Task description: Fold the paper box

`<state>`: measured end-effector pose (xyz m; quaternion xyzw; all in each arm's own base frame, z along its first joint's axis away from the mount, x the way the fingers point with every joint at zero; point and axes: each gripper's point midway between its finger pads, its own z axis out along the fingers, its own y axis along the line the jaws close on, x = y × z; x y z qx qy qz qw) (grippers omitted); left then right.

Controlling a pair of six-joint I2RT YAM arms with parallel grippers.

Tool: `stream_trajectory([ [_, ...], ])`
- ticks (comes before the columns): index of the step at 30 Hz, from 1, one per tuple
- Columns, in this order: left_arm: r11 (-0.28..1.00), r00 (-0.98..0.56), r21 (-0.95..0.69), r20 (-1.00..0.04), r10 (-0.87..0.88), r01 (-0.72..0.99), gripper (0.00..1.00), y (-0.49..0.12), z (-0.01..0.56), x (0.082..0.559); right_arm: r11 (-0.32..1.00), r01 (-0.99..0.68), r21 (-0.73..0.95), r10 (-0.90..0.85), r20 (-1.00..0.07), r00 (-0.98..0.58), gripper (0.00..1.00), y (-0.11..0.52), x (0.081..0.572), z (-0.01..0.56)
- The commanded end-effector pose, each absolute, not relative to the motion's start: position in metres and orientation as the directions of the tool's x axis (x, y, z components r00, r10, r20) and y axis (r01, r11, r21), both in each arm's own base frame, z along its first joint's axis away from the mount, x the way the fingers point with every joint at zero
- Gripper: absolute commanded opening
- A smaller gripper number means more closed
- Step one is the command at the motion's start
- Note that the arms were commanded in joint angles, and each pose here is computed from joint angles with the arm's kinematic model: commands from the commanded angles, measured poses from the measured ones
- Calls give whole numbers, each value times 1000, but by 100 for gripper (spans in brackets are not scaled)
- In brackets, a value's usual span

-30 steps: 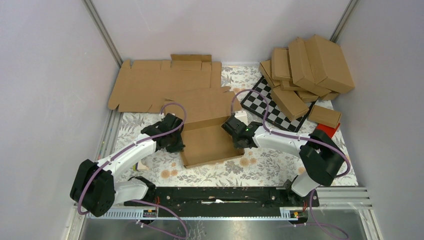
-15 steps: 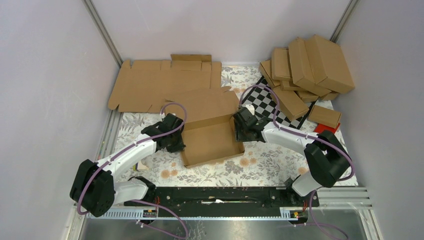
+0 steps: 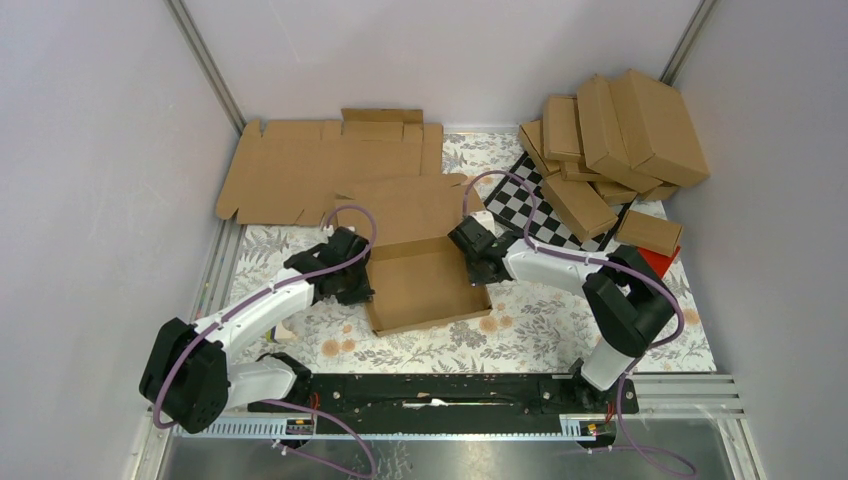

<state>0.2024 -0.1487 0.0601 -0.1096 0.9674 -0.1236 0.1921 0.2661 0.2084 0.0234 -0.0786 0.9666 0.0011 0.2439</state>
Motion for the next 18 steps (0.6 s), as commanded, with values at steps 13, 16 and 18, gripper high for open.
stream_trajectory([
  [13,956,-909,-268,-357,-212,-118,0,-156,58,202,986,-143,-90,-169,-483,-859,29,193,272,30],
  [16,957,-909,-266,-359,-211,-117,0,-156,57,202,983,-149,-104,-180,-465,-867,30,193,273,23],
  [18,957,-912,-270,-357,-200,-104,0,-158,57,201,981,-152,-120,-190,-450,-873,31,191,272,17],
])
